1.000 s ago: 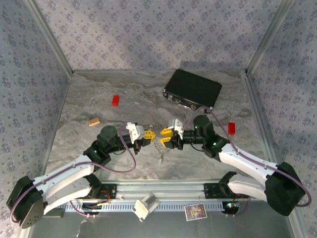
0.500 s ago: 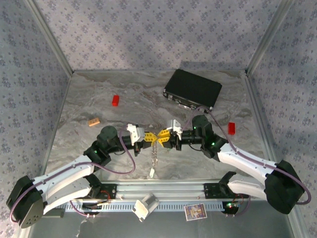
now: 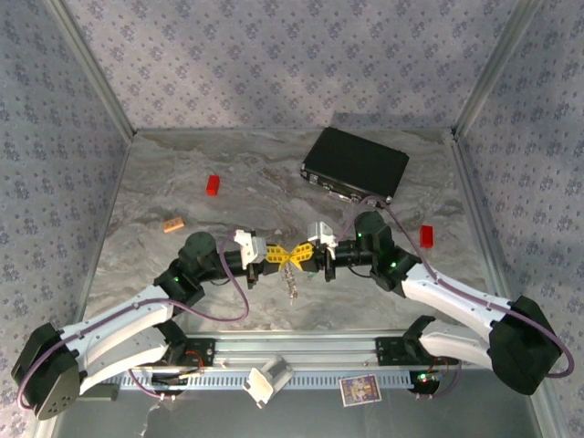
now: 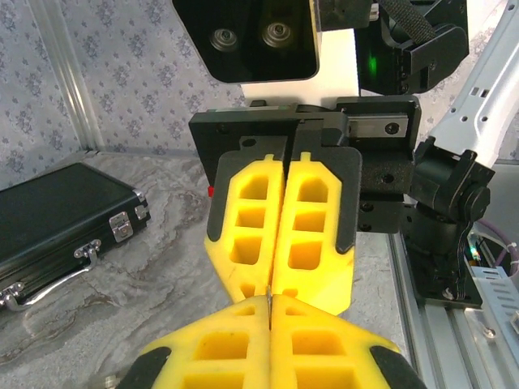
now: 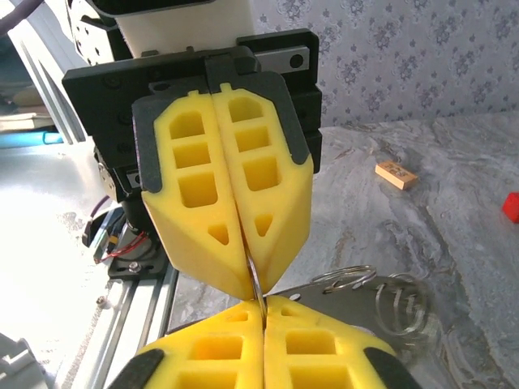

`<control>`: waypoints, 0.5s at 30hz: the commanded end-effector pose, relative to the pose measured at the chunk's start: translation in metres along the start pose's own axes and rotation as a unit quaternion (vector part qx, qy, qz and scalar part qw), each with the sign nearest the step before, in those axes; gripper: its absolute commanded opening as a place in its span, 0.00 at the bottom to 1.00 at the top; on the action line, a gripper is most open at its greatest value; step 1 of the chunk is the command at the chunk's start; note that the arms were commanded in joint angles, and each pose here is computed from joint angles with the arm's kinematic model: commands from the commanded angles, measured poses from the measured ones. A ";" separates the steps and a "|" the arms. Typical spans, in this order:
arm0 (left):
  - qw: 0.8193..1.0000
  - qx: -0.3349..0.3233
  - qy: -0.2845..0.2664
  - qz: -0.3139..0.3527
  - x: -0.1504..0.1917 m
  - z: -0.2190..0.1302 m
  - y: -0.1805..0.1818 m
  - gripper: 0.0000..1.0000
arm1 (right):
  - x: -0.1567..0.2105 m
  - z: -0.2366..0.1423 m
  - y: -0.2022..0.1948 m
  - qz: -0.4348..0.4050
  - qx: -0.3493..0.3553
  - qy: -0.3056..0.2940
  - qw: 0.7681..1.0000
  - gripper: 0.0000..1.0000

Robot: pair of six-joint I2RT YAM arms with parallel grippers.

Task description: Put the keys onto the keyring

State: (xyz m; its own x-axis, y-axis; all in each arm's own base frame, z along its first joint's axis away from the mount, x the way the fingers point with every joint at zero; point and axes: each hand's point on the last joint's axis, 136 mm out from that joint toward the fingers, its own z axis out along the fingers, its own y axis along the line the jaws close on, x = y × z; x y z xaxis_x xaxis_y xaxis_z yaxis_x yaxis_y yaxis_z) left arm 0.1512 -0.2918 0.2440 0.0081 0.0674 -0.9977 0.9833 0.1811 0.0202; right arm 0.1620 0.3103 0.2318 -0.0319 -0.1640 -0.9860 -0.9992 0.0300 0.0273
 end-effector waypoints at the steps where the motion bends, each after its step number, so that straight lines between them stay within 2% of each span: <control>1: 0.999 0.010 -0.037 0.031 -0.026 -0.002 -0.006 0.01 | -0.023 -0.001 0.005 -0.026 -0.013 -0.019 0.999 0.00; 2: 0.999 0.004 -0.032 0.027 -0.024 -0.002 -0.004 0.06 | -0.023 -0.001 0.005 -0.027 -0.013 -0.016 0.999 0.00; 4: 1.000 -0.010 -0.015 0.021 -0.018 -0.003 0.000 0.24 | -0.019 -0.002 0.005 -0.026 -0.009 -0.002 1.000 0.00; 6: 1.000 -0.020 0.007 0.016 -0.009 -0.006 0.002 0.31 | -0.015 -0.003 0.002 -0.027 0.000 0.012 1.000 0.00; 11: 0.997 -0.045 0.070 -0.001 0.018 -0.011 0.008 0.33 | -0.001 -0.003 -0.002 -0.026 0.009 0.057 0.998 0.00; 15: 0.994 -0.054 0.090 -0.011 0.028 -0.012 0.011 0.34 | 0.011 -0.001 -0.006 -0.026 0.019 0.090 0.995 0.00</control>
State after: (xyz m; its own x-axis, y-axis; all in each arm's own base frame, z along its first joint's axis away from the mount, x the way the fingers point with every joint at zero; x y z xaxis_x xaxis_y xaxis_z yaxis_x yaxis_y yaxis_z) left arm 0.1590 -0.2781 0.2168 -0.0571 0.2027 -0.9776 0.9617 0.2741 0.0007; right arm 0.1654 0.3070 0.2202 -0.0211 -0.2949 -0.9553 -0.9986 0.0521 0.0060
